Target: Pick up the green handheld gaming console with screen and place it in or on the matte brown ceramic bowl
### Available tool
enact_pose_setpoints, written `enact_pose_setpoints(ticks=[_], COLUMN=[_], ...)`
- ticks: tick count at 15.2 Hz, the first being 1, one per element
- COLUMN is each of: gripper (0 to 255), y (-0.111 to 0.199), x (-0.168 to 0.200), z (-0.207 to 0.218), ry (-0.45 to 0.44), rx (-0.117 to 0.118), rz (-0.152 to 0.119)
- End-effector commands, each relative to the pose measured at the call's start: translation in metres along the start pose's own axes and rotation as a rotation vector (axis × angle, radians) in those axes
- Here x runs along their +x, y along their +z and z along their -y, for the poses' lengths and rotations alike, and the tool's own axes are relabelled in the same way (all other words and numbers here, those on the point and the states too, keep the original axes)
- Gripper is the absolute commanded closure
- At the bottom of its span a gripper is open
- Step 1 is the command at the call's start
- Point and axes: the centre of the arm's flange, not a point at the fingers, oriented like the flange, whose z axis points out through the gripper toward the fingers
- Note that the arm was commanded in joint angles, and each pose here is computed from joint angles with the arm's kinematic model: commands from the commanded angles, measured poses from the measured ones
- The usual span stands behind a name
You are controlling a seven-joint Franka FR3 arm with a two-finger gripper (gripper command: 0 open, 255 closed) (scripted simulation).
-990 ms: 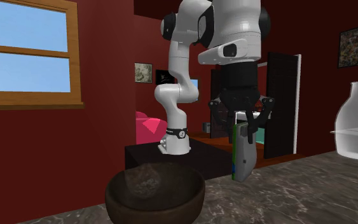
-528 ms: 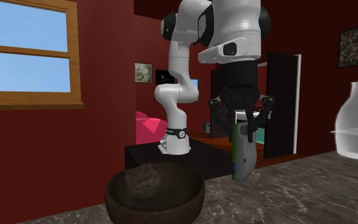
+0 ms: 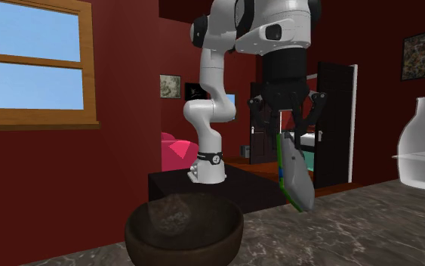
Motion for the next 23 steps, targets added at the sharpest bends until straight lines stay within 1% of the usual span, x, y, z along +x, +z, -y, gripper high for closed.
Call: enact_pose_setpoints(ticks=[1, 14, 23], gripper=[255, 255, 255], y=[-0.012, -0.078, -0.111], x=[-0.002, -0.008, 0.07], z=[0.001, 0.005, -0.079], ry=[0.0, 0.0, 0.0], rx=[0.0, 0.0, 0.0], rz=[0.0, 0.0, 0.0])
